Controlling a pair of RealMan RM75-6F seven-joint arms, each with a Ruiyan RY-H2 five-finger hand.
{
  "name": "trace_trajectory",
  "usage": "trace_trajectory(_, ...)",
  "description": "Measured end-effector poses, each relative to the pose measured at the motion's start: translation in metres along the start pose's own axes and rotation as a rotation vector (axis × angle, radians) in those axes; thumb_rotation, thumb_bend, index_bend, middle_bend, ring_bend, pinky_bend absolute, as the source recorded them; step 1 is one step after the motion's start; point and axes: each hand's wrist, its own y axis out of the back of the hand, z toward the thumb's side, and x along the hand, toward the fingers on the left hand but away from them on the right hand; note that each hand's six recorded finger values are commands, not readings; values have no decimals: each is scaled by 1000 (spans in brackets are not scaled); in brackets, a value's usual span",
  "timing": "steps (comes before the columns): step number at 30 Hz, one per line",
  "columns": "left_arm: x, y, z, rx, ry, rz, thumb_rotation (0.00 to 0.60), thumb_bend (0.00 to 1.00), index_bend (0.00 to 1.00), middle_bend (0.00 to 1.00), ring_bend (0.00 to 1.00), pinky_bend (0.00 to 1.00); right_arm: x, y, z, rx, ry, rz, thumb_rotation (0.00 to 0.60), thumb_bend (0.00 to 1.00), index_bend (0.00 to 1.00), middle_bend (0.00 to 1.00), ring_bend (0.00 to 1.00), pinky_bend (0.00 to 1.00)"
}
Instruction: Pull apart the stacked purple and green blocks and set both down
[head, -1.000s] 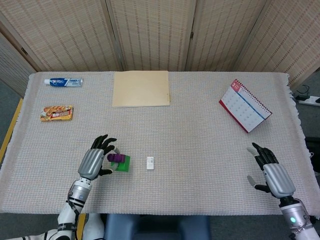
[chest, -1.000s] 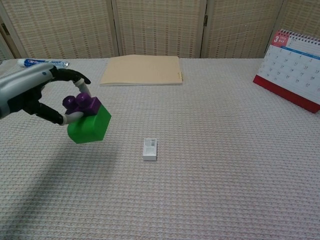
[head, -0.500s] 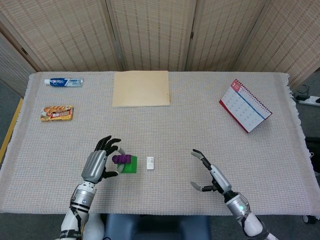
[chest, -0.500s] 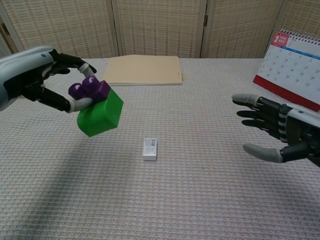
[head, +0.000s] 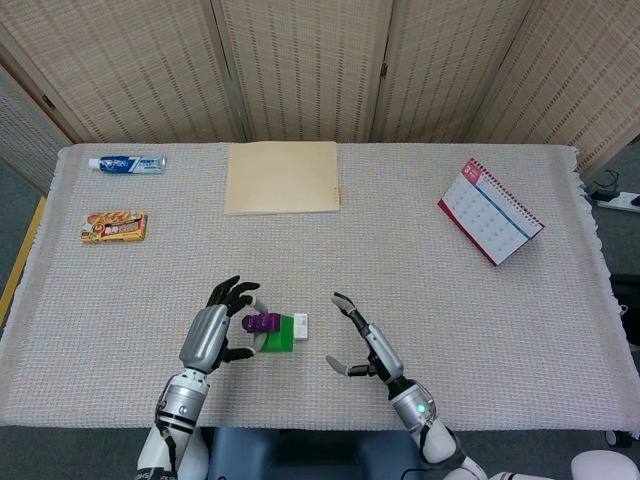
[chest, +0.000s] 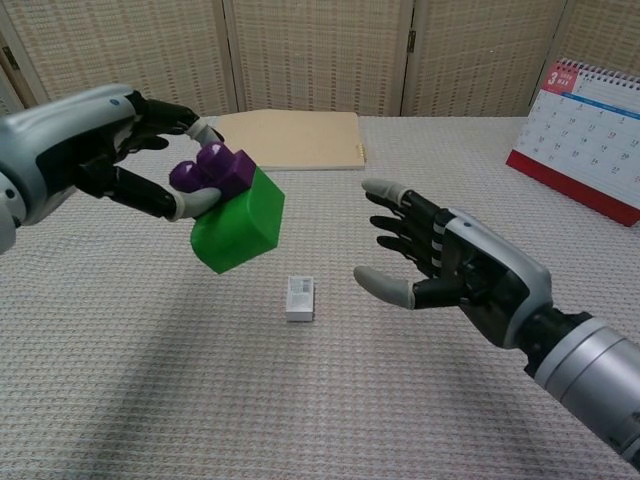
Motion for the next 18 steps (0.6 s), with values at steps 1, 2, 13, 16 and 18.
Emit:
trace_trajectory(1,1,1,0,3,0,4,600,508,747,230,15,0,0,-3,1,-10,2,3,600,355,0,0,0,0)
trace_trajectory(2,2,1,-1,5,0,8,600,508,747,230,15,0,1,-4,2,-15,5,4,600,355,0,0,0,0)
trace_trajectory(13,0,-8,4,-42,-2,-14,600,508,749,236,18,0,-10,-23,2,-69,6,25,600,355,0,0,0,0)
trace_trajectory(16,1,-10,6,-64,-1,-12,600,509,749,238,20,0,-13,-28,2,-109,3,29,600,355,0,0,0,0)
trace_trajectory(18,2,-11,6,-76,1,-11,600,509,749,239,22,0,-15,-30,3,-133,4,30,600,355,0,0,0,0)
